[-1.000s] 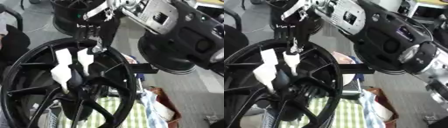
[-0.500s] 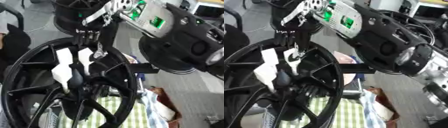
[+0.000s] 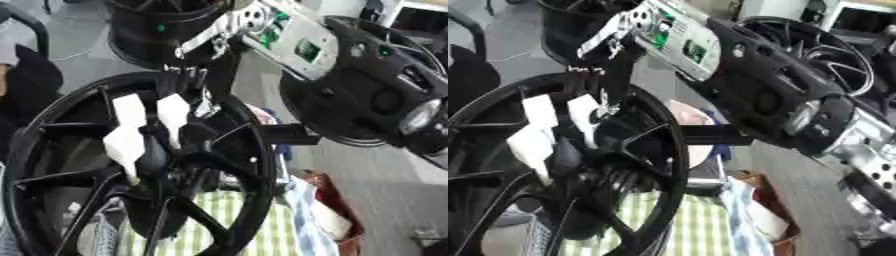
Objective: Pull the pin out of the wheel hub.
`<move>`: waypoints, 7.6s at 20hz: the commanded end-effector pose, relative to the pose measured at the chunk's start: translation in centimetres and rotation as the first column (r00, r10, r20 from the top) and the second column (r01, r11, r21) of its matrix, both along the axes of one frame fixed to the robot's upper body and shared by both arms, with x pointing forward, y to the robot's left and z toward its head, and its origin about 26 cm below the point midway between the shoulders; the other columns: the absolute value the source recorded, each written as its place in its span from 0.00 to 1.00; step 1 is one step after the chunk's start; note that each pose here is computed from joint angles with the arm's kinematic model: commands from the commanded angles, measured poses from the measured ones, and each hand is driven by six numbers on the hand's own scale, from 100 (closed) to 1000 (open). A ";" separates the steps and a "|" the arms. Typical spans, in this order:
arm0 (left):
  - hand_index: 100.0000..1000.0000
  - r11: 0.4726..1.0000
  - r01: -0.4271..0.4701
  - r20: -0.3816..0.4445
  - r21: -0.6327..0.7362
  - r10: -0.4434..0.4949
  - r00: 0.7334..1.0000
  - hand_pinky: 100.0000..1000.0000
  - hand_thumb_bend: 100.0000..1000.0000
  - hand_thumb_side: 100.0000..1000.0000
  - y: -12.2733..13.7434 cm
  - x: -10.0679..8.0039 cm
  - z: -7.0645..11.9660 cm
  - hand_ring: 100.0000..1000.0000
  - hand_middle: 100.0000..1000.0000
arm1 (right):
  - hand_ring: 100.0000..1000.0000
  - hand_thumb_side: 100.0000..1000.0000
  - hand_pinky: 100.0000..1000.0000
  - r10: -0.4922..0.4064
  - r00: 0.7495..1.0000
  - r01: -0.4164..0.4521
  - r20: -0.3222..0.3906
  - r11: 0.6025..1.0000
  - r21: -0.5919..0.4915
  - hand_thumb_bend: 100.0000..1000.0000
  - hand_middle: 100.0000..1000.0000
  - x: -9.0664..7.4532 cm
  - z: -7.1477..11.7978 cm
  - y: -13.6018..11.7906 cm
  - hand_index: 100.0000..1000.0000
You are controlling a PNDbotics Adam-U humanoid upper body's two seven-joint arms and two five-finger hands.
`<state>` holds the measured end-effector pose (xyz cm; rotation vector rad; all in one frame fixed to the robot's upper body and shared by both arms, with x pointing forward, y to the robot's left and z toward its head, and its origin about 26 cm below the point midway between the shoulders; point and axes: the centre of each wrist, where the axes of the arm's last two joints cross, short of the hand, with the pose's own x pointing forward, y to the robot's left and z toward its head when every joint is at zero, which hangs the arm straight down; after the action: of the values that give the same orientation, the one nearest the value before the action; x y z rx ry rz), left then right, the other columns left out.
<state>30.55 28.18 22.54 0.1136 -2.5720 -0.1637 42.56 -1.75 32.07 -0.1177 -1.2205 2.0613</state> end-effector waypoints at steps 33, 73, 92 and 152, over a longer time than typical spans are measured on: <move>0.84 0.999 0.036 0.040 0.025 -0.037 0.999 0.83 0.15 0.49 -0.6 0.0 1.3 0.95 0.81 | 0.88 0.02 0.85 0.016 0.987 -0.019 0.160 1.000 0.016 0.35 0.84 1.8 1.2 -0.7 0.88; 0.84 0.997 0.070 0.043 0.025 -0.071 0.997 0.82 0.14 0.50 -1.1 0.1 1.7 0.95 0.81 | 0.73 0.00 0.76 -0.108 0.991 0.090 0.077 0.973 0.213 0.01 0.39 2.8 -2.2 1.0 0.49; 0.84 0.999 0.044 0.021 0.015 -0.044 0.999 0.82 0.14 0.50 -0.7 0.0 1.4 0.95 0.81 | 0.62 0.00 0.71 -0.400 0.901 0.223 0.167 0.758 0.613 0.00 0.15 1.5 3.6 -1.5 0.27; 0.84 1.000 -0.005 0.004 0.026 0.005 1.000 0.82 0.13 0.50 0.1 -0.2 1.0 0.96 0.82 | 0.87 0.00 0.80 -0.761 -0.644 0.467 0.076 -0.313 0.827 0.15 0.79 5.4 1.1 -37.5 0.83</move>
<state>30.58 28.30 22.69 0.1178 -2.5475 -0.1626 48.56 -38.85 30.93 -1.5447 -1.0395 -0.1194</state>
